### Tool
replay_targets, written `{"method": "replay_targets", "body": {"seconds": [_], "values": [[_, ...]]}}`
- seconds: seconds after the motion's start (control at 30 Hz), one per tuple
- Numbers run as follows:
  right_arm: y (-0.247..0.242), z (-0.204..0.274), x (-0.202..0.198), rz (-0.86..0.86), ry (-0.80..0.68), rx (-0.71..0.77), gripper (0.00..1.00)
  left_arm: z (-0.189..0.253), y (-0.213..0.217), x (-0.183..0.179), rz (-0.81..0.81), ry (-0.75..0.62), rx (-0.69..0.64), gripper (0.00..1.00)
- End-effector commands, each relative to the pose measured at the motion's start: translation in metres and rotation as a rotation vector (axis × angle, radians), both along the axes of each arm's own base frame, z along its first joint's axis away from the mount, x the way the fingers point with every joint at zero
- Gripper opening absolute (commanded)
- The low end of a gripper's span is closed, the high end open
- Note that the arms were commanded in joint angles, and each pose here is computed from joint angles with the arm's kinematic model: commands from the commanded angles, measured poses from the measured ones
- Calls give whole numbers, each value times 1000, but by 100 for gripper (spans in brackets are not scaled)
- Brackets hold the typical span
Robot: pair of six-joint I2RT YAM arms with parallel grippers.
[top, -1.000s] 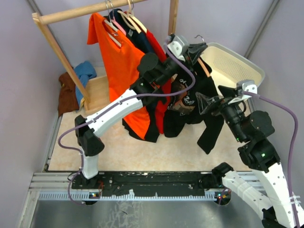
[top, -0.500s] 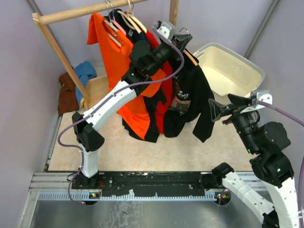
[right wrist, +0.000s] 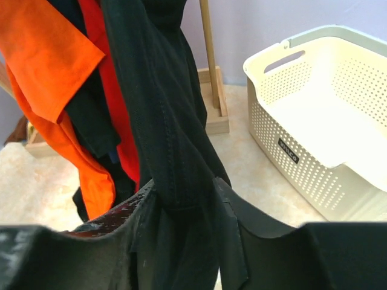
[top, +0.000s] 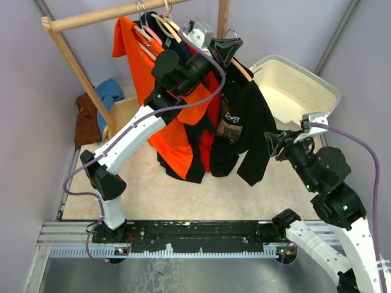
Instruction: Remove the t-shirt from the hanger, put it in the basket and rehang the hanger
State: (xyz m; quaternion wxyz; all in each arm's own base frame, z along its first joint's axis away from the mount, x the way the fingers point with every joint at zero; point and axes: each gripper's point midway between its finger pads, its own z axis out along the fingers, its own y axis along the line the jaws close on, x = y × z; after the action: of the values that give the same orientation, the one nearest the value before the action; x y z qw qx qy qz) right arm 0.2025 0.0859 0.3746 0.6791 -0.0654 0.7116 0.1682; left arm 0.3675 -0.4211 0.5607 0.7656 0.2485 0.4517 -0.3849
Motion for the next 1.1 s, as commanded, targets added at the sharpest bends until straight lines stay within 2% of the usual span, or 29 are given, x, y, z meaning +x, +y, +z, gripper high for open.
{"method": "replay_targets", "body": {"seconds": [0.0,0.1,0.23,0.43,0.67,1.07], "values": [[5,9,10,-4,-21,2,30,52,26,-26,-10,-89,-109,0],[5,7,9,-3,-10,12,11,60,32,-23,11,-100,-128,0],[0,-4,2,-17,16,28,0,68,39,-13,29,-82,-158,0],[-18,-32,-16,-77,88,69,0,84,57,-4,45,-62,-233,0],[-25,-80,-19,-162,253,114,0,97,70,-3,22,-34,-298,0],[-21,-110,-22,-166,326,167,0,111,90,7,55,-6,-393,0]]}}
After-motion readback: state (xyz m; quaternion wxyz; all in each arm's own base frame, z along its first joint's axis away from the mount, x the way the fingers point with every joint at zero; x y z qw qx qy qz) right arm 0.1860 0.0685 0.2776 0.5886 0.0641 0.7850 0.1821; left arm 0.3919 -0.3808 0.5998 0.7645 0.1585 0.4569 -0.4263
